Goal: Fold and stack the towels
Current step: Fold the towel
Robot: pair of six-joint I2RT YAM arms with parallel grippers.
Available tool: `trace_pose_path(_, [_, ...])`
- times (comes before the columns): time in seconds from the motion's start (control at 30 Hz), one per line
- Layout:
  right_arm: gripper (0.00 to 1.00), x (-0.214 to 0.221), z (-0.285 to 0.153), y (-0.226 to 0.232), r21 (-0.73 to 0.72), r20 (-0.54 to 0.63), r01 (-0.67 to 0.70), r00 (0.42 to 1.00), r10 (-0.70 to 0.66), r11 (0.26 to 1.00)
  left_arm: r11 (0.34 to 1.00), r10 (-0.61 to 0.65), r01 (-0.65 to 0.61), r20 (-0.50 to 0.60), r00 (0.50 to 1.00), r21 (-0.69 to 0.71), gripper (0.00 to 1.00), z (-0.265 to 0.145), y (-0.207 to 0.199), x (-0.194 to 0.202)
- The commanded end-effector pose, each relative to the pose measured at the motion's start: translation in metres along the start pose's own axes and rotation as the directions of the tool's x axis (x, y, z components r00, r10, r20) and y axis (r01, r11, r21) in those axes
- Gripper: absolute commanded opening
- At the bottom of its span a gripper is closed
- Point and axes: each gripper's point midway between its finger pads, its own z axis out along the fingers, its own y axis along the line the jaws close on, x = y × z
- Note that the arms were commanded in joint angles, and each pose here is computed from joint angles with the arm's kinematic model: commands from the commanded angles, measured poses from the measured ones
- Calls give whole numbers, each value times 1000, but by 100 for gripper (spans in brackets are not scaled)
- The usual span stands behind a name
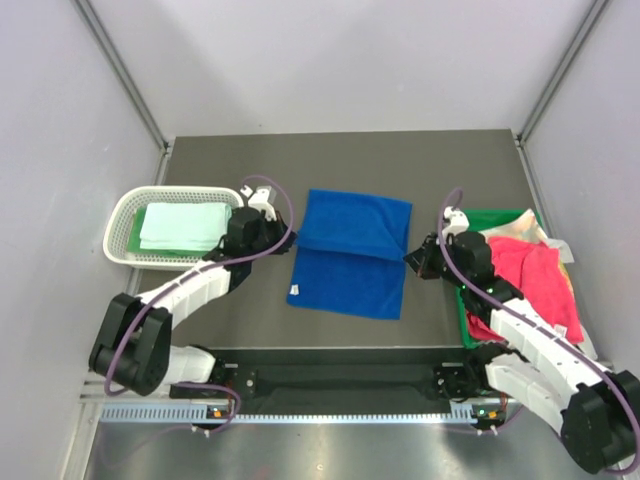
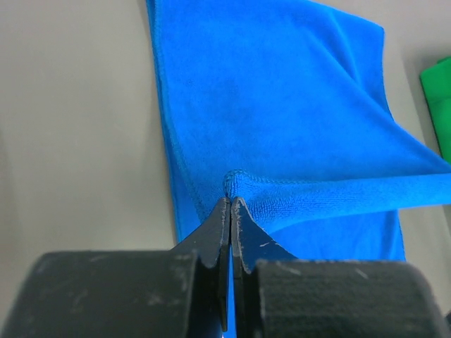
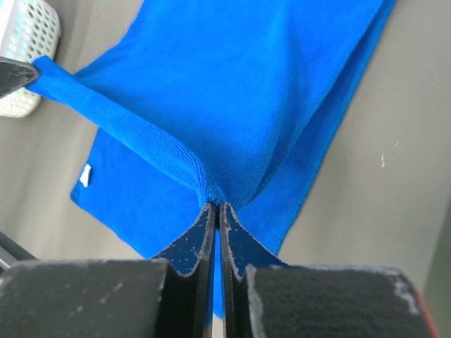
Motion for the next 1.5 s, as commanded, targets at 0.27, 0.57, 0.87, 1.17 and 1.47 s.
trace_pose_path(0.27, [0,21,-14,2,16,-10,-26,1000,27,1000,1000,17,-18,35,999,21,0,-22,-17,15])
trace_pose_path(0.57, [0,32,-23,-1,39,-19,-41,999,41,998,1000,10,-10,4,1000,-17,0,-34,-14,29])
trace_pose_path(0.87, [0,60,-23,-8,49,-77,-68,994,72,996,1000,-18,17,-44,999,-16,0,-40,-9,52])
trace_pose_path(1.17, [0,84,-13,-10,47,-128,-94,987,99,994,999,-38,36,-120,992,-20,0,-34,-1,82])
trace_pose_path(1.47, [1,96,-11,-11,51,-165,-90,981,97,995,998,-62,58,-170,983,-25,15,-33,2,101])
